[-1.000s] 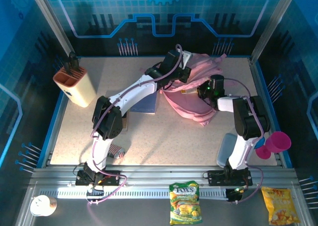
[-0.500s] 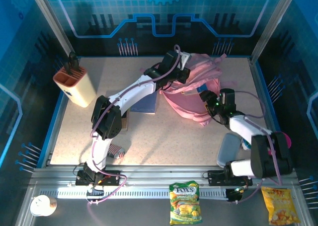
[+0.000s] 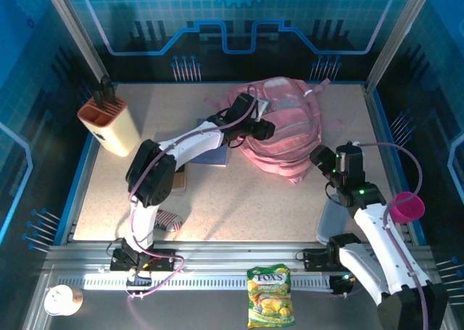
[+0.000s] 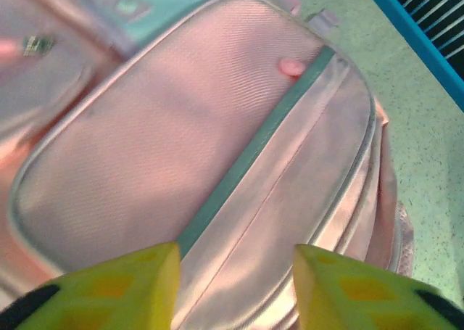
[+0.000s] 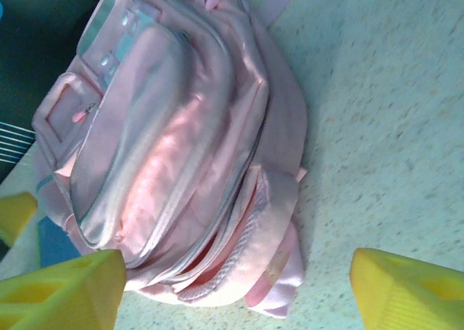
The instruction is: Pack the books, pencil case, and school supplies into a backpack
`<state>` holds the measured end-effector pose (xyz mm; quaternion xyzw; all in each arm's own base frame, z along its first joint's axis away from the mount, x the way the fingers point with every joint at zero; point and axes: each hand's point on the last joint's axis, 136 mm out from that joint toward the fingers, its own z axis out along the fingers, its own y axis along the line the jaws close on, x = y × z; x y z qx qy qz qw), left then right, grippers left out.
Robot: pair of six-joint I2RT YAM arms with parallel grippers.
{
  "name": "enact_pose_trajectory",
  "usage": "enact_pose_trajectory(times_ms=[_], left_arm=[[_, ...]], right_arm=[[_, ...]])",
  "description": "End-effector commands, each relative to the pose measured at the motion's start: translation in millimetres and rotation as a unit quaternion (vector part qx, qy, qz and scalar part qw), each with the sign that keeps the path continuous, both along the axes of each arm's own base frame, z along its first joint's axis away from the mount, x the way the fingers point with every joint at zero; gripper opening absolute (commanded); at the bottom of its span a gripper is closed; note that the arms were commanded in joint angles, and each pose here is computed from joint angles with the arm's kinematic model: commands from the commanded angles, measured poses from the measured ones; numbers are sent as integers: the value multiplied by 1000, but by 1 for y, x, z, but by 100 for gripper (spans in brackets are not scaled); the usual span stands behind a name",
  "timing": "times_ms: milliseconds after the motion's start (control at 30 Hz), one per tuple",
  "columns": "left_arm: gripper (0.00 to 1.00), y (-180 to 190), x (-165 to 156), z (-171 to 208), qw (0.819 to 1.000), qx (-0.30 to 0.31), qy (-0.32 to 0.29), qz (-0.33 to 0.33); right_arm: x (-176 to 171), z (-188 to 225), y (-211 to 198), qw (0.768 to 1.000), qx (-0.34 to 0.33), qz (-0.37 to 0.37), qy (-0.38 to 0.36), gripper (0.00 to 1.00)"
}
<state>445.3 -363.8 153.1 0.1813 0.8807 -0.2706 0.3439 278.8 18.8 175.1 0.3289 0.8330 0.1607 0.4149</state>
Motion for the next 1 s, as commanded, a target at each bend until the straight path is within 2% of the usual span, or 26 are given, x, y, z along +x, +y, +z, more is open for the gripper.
enact_pose_trajectory(times_ms=[0, 167, 200, 400, 500, 700, 967], left_arm=[[56, 31, 3, 36, 997, -44, -21, 51], [78, 97, -1, 5, 990, -33, 22, 137], [80, 111, -1, -3, 987, -30, 34, 155], [84, 166, -6, -45, 974, 8, 91, 206], [92, 177, -6, -61, 970, 32, 113, 211], [93, 179, -2, -84, 967, 61, 145, 201], [94, 169, -9, -108, 960, 59, 200, 187]], right_arm=[[-1, 14, -6, 997, -68, 21, 12, 85], [17, 20, 14, 995, -73, 66, 9, 96], [20, 19, 17, 995, -75, 71, 11, 100], [37, 25, 43, 988, -113, 103, -1, 100], [46, 28, 61, 984, -118, 133, -4, 100], [54, 26, 84, 979, -116, 170, -7, 100], [59, 23, 94, 978, -101, 180, 11, 99]])
